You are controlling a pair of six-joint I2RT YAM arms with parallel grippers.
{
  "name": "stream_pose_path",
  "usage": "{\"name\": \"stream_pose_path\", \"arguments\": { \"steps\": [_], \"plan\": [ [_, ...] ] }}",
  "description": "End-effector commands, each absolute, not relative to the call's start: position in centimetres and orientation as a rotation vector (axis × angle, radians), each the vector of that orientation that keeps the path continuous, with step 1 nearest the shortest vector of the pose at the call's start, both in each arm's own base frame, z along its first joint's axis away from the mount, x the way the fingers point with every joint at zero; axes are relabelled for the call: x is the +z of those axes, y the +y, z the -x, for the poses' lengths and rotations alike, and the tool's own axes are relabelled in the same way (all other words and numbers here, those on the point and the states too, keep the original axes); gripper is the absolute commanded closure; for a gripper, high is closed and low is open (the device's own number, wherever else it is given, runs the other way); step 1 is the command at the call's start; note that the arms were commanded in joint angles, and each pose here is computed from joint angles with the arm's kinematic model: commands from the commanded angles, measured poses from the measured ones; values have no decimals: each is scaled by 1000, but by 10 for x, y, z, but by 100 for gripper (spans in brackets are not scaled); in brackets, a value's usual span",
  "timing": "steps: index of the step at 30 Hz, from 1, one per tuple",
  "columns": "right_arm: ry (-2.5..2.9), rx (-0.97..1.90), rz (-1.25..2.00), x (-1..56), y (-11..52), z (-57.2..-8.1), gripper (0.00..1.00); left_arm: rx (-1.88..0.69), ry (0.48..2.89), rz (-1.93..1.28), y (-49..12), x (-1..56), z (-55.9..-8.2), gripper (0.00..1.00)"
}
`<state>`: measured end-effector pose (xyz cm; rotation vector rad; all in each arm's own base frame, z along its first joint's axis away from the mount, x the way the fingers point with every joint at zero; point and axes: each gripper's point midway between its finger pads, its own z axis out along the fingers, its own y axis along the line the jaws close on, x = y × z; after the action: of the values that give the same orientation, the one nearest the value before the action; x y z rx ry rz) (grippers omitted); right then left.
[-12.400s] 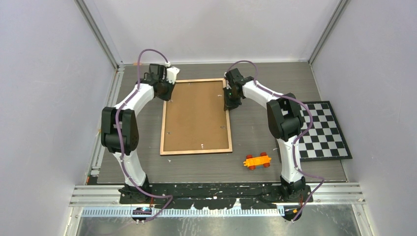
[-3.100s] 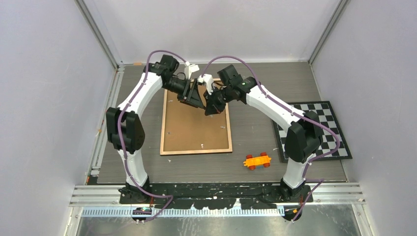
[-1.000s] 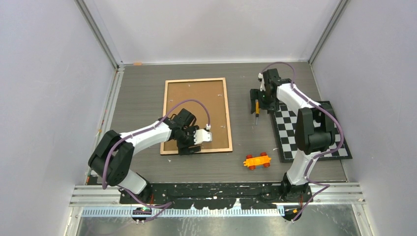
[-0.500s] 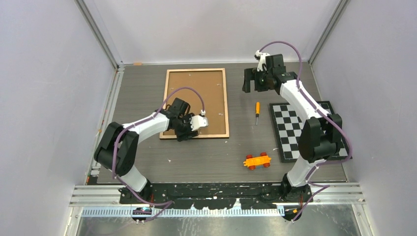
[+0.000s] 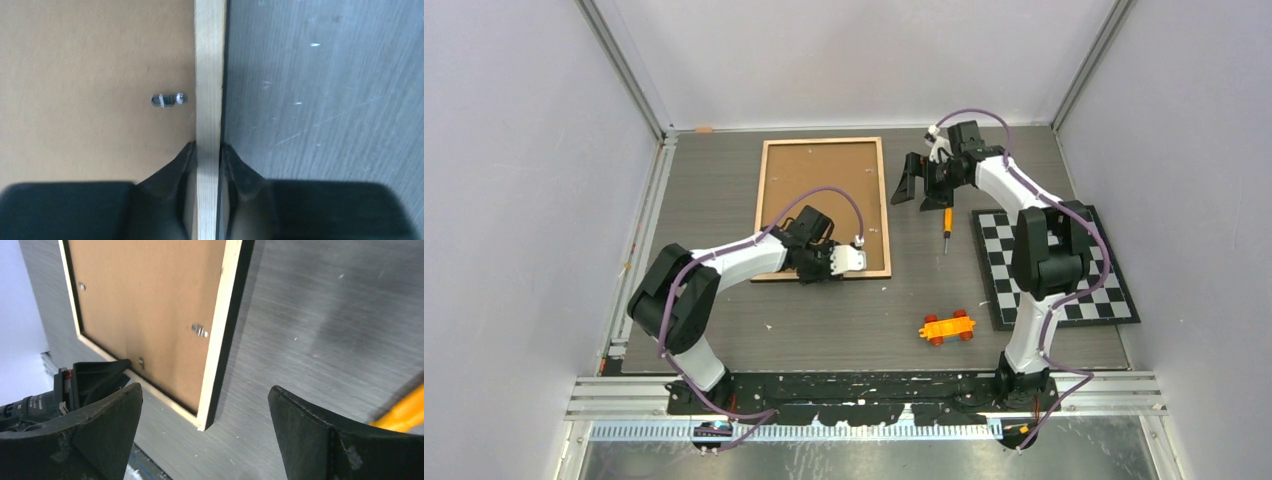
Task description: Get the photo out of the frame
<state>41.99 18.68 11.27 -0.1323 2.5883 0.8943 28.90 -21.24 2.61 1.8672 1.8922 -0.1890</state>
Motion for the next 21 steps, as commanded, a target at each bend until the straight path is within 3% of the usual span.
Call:
{"name": "stream_pose_path", "arguments": {
  "steps": [1,3,10,21],
  "plan": [
    [2623,1093,23,104,204,-408,0,-144,1893,-1846,-215,27,-301,91],
    [2639,1134,4,97,207,-404,2,-166,1878,-1806,-221,42,-303,100],
    [2625,1237,-26,92,217,-407,8,-377,1790,-1698,-240,94,-284,100],
    [2564,1513,-167,92,245,-421,15,-490,1695,-1660,-230,122,-263,100]
  ]
}}
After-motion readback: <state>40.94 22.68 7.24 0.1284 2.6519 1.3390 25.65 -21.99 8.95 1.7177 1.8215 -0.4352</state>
